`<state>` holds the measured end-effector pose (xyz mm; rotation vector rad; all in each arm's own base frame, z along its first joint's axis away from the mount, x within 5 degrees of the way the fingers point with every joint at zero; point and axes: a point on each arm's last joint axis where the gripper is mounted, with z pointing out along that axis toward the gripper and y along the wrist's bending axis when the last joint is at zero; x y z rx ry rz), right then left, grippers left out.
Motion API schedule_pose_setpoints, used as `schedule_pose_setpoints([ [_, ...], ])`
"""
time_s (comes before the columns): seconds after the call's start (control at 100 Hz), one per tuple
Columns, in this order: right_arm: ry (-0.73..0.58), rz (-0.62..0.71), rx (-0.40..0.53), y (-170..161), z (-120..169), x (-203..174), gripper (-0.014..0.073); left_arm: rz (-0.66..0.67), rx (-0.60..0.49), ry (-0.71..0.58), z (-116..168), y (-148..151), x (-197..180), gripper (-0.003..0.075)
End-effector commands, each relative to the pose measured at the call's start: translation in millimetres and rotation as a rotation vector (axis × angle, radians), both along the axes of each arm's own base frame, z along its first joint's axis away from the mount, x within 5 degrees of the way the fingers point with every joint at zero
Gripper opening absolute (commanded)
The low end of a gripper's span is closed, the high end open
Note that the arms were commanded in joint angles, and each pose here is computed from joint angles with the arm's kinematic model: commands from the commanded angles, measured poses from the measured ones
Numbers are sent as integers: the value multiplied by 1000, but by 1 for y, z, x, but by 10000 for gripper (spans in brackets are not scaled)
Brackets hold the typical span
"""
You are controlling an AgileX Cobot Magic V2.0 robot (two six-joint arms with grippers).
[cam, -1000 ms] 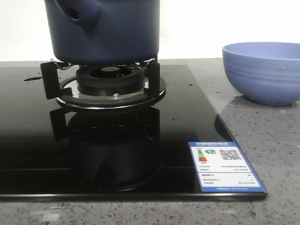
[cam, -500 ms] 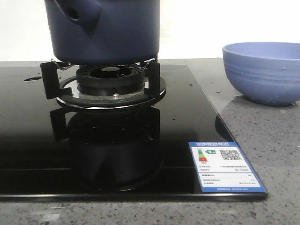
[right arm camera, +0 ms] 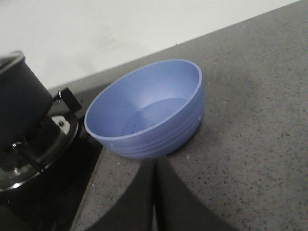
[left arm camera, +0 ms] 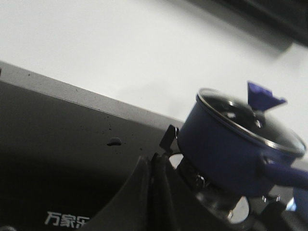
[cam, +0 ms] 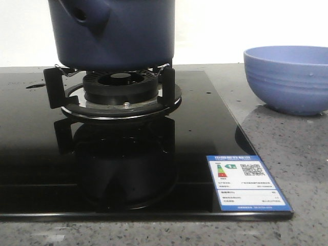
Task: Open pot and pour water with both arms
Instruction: 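Close left gripper on the blue lid knob of the saucepan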
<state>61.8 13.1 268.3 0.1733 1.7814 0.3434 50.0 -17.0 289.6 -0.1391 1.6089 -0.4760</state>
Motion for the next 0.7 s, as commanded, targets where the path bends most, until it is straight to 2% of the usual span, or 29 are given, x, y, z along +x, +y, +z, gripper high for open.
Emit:
schedule_pose_setpoints([
  [0.0, 10, 16, -91, -1, 26, 13, -51, -21, 97, -19, 29, -2, 7, -20],
  [0.11, 79, 51, -146, 0, 41, 30, -51, -60, 169, -2, 48, -6, 16, -20],
  [0.26, 96, 79, -168, 2, 51, 43, -38, -183, 174, -18, 60, -16, 24, -2],
  [0.35, 74, 120, -203, 6, 57, 43, 37, -282, 272, -50, 64, -25, 26, 83],
  [0.39, 66, 135, -204, 7, 60, 43, 85, -312, 272, -59, 65, -28, 29, 142],
  [0.47, 50, 157, -201, 10, 64, 42, 251, -357, 248, -72, 68, -36, 34, 273],
  [0.55, 39, 165, -192, 11, 66, 42, 367, -384, 232, -90, 69, -43, 42, 388],
  [0.6, 36, 166, -186, 11, 66, 42, 408, -394, 229, -103, 70, -48, 47, 423],
  [0.69, 34, 166, -183, 11, 67, 42, 407, -397, 221, -129, 70, -57, 57, 421],
])
